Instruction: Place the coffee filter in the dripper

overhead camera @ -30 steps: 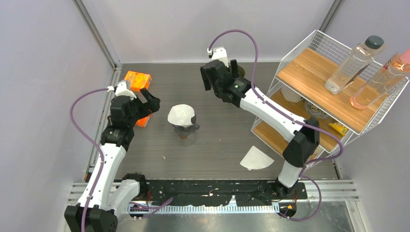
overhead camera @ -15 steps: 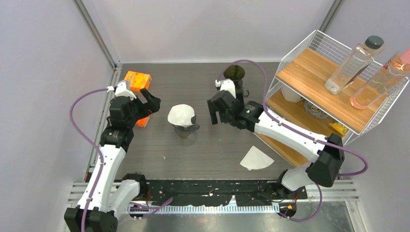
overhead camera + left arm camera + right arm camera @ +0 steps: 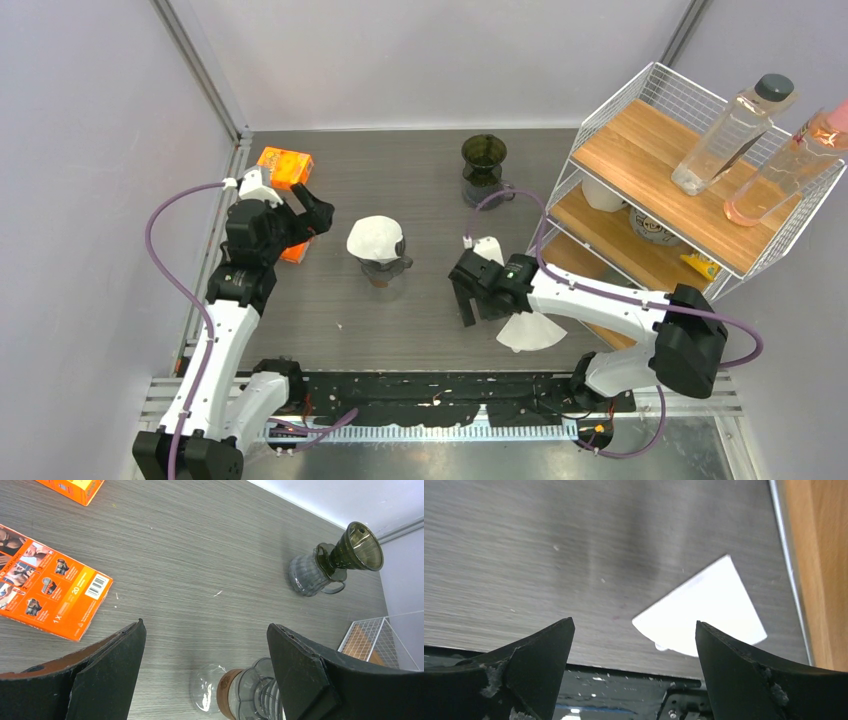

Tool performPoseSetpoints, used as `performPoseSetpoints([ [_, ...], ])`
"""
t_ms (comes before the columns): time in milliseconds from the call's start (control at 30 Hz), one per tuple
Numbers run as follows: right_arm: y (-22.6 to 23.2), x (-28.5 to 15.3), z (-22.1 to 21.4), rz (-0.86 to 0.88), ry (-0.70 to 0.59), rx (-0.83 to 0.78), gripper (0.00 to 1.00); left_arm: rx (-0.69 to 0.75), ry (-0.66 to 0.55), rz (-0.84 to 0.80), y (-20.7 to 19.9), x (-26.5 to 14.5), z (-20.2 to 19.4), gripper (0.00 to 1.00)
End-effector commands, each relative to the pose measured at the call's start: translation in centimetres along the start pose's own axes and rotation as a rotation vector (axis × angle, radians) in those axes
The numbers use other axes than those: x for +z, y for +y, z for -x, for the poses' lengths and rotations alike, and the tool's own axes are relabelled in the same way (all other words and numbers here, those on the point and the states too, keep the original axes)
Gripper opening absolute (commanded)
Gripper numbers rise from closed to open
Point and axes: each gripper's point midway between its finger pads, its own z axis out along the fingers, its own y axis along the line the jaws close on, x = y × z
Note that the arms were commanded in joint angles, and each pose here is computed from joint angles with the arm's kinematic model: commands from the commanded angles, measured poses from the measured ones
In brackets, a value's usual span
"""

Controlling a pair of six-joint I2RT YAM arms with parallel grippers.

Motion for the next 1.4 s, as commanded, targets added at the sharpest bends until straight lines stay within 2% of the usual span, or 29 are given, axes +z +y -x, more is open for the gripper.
performPoseSetpoints([
  [0, -0.8, 0.3, -3.6, -0.003, 0.083, 0.102, 0.97, 0.01, -0.037, -0.054, -1.1, 0.1, 1.1, 1.0],
  [200, -3.1, 1.3, -6.8, -0.089, 0.128, 0.168, 0.92, 0.009, -0.034, -0.057, -1.2, 0.2, 1.0, 1.0],
  [433, -2.5, 2.9, -7.8, -0.044, 0.104, 0.278, 0.83, 0.009, -0.028, -0.066, -1.4, 0.2, 0.9, 1.0],
  [767, -2.9, 5.1, -9.6, -0.038, 0.134, 0.368, 0.75, 0.009, -0.034, -0.075, -1.6, 0.1, 1.0, 0.99],
  [1133, -3.7, 6.0, -10.6, -0.12, 0.18, 0.334, 0.54, 0.011, -0.031, -0.073, -1.5, 0.1, 0.9, 1.0],
  [1367, -3.1, 6.3, -9.8, -0.094, 0.161, 0.317, 0.34, 0.01, -0.031, -0.073, -1.5, 0.2, 0.9, 1.0],
])
